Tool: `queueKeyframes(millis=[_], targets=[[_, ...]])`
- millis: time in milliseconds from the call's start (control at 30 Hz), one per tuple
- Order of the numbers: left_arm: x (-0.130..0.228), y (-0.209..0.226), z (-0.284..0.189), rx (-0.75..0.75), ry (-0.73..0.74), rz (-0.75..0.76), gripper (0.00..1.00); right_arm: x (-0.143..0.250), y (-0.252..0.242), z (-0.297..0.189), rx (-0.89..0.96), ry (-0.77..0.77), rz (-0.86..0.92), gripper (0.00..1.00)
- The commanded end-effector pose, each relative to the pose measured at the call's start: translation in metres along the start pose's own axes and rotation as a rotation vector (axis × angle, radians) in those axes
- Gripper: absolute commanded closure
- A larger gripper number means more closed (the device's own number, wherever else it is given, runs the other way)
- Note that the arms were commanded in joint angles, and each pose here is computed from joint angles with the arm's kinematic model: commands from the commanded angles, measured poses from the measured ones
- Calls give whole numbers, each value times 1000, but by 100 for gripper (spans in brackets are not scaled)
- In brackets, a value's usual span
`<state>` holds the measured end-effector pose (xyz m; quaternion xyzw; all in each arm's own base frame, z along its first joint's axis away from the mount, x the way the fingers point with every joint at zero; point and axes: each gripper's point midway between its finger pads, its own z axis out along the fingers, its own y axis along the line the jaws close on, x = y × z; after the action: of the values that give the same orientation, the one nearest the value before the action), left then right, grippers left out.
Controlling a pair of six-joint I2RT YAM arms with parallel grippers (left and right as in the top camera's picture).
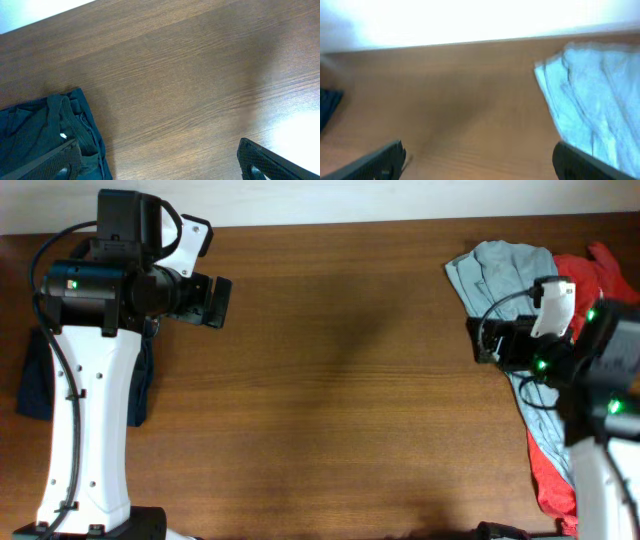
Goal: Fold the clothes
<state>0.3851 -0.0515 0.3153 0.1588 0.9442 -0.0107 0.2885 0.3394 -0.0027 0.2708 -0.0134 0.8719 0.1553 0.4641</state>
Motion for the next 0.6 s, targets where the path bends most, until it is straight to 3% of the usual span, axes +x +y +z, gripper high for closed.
queueKeyframes(millis=[0,133,367,567], targets=[[2,0,3,-2,11,-11,1,16,22,-6,-11,-148,-122,1],[2,0,3,-1,10,-11,1,52,38,-10,-12,-292,-218,1],[2,0,3,-1,10,-11,1,116,46,-17,10,-367,-270,1],[2,0,3,-1,10,-11,1,148,47,-18,3,-384,-286,1]])
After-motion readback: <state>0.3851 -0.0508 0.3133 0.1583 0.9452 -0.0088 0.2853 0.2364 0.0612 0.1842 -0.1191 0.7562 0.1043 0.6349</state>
